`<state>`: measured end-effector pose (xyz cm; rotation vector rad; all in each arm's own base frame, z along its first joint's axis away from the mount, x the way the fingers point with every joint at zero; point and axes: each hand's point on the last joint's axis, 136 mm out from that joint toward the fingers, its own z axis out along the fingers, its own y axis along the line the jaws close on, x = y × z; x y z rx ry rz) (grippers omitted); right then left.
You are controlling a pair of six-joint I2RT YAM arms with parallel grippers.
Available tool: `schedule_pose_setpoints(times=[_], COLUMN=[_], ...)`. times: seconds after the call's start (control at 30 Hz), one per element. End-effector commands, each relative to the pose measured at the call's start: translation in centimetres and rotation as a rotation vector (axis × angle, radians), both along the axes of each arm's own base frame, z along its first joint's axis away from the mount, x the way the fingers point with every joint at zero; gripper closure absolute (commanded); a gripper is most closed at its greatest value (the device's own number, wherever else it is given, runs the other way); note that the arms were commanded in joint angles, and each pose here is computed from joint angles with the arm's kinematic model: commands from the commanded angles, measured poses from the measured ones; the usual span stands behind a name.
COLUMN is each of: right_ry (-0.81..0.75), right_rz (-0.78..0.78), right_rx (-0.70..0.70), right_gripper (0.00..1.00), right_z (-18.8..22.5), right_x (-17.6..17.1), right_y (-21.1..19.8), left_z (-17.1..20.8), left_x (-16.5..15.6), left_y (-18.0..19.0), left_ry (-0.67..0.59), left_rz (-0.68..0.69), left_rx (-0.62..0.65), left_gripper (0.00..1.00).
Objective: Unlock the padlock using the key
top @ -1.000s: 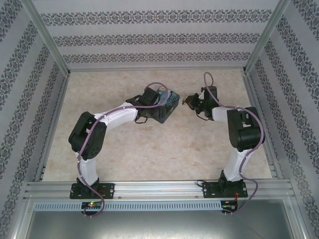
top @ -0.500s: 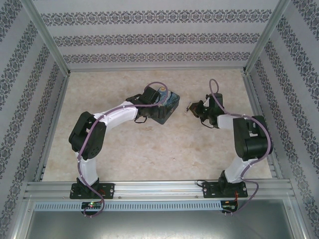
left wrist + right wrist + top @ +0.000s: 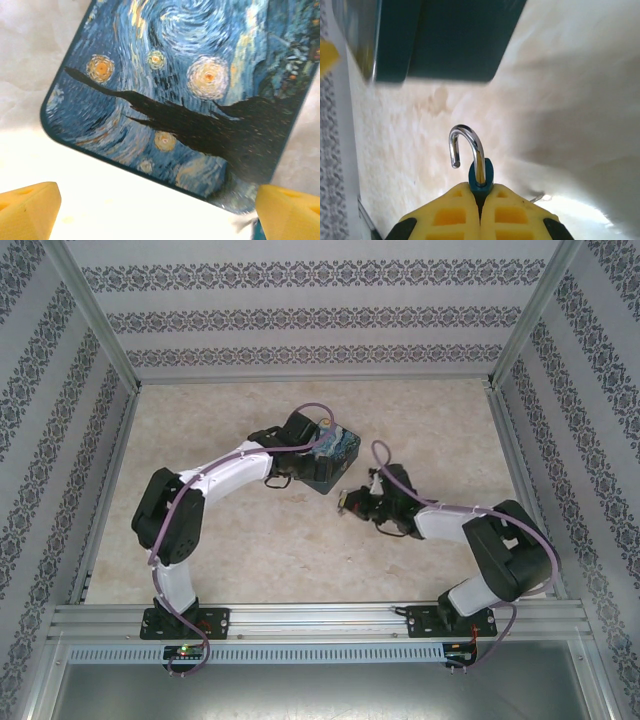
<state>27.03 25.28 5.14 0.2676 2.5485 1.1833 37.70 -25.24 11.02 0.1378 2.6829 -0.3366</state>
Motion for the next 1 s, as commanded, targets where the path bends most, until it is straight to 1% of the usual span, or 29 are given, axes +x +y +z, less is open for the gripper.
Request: schedule_pose_setpoints(times=[0.0, 0.2, 0.27, 0.37, 0.43, 0.47, 0.53, 0.57, 0.63, 0.77, 0.9, 0.97], right_ry=[-0.053, -0.042, -0.027, -0.009, -0.007, -0.006, -0.003, -0.002, -0.003, -0.012, -0.030, -0.048], right_rz=[0.012, 0.118, 0.141, 0.136, 0.128, 0.122, 0.102, 0.088, 0.055, -0.004, -0.073, -0.115], right_rx=[0.001, 0.038, 0.051, 0.055, 0.044, 0.042, 0.033, 0.025, 0.019, 0.015, 0.027, 0.038], right_gripper=[1.00, 1.00, 1.00, 1.00, 1.00, 0.98, 0.89, 0.81, 0.69, 0.55, 0.44, 0.33], right_z=[0.6, 0.3, -0.2, -1.0, -1.4, -1.5, -1.5, -1.6, -1.5, -0.7, 0.7, 1.9], right_x=[-0.4, -1.9, -2.2, -2.0, -1.9, -1.8, -1.6, -1.5, -1.2, -0.9, -0.8, -0.6], right_y=[2.8, 9.8, 11.3, 11.9, 11.4, 11.0, 9.9, 8.9, 7.1, 3.0, -1.2, -3.5], left_z=[3.2, 5.7, 6.2, 6.5, 6.5, 6.5, 6.3, 6.3, 6.1, 6.2, 6.8, 7.2], left_x=[-0.5, -0.4, -0.5, -0.7, -0.8, -0.8, -0.9, -0.9, -1.0, -1.1, -1.2, -1.2], left_y=[0.8, 2.9, 3.4, 3.8, 4.0, 4.0, 4.0, 4.0, 4.0, 3.8, 4.0, 4.4], left_ry=[-0.034, -0.078, -0.081, -0.084, -0.084, -0.083, -0.079, -0.078, -0.074, -0.074, -0.086, -0.094], left_rz=[0.038, 0.095, 0.103, 0.104, 0.107, 0.106, 0.106, 0.107, 0.108, 0.104, 0.102, 0.107], left_rx=[-0.022, -0.027, -0.028, -0.028, -0.027, -0.028, -0.028, -0.029, -0.031, -0.042, -0.047, -0.046], left_gripper=[0.00, 0.00, 0.00, 0.00, 0.00, 0.00, 0.00, 0.00, 0.00, 0.00, 0.00, 0.00])
